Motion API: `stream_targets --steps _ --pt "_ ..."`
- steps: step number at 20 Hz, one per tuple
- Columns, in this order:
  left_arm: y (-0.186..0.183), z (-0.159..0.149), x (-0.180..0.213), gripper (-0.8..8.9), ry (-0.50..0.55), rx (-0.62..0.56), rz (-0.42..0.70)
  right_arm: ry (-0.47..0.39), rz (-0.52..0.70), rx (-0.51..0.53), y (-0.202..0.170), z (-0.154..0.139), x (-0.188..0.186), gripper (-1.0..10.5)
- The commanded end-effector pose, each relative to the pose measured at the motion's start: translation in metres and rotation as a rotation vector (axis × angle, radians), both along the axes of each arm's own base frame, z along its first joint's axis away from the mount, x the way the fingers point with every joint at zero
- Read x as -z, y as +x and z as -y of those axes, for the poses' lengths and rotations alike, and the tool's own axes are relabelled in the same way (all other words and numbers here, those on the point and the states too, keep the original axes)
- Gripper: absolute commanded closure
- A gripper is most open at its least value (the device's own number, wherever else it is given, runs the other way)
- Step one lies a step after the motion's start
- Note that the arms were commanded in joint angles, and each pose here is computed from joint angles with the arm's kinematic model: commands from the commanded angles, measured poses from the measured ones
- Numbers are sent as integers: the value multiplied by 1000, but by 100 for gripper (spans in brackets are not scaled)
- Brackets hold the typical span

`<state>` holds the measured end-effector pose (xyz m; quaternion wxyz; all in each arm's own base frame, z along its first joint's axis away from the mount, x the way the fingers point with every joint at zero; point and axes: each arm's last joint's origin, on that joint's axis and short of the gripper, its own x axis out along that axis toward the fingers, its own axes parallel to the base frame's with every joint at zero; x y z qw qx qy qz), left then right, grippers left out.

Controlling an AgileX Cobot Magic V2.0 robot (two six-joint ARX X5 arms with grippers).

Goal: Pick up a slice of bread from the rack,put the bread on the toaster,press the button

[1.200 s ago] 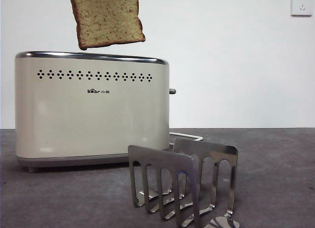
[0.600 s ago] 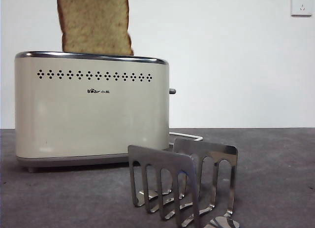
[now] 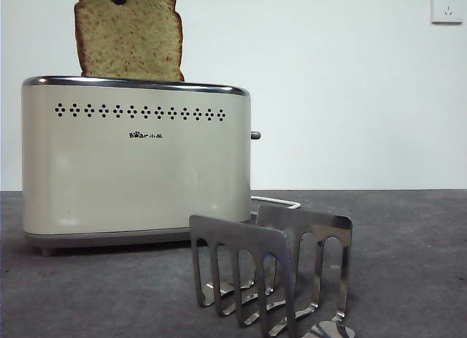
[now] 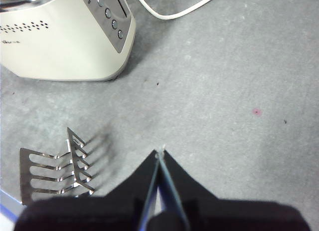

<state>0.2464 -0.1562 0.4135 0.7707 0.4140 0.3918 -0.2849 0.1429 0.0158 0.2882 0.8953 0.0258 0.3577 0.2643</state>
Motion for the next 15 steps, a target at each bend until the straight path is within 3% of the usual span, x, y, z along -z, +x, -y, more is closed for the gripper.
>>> stream_targets --steps 1,15 --pt "13 7 9 822 2 8 1 0 15 -8 0 0 -2 947" --pt "44 27 47 822 83 23 -90 12 12 -21 0 -1 -2 948"
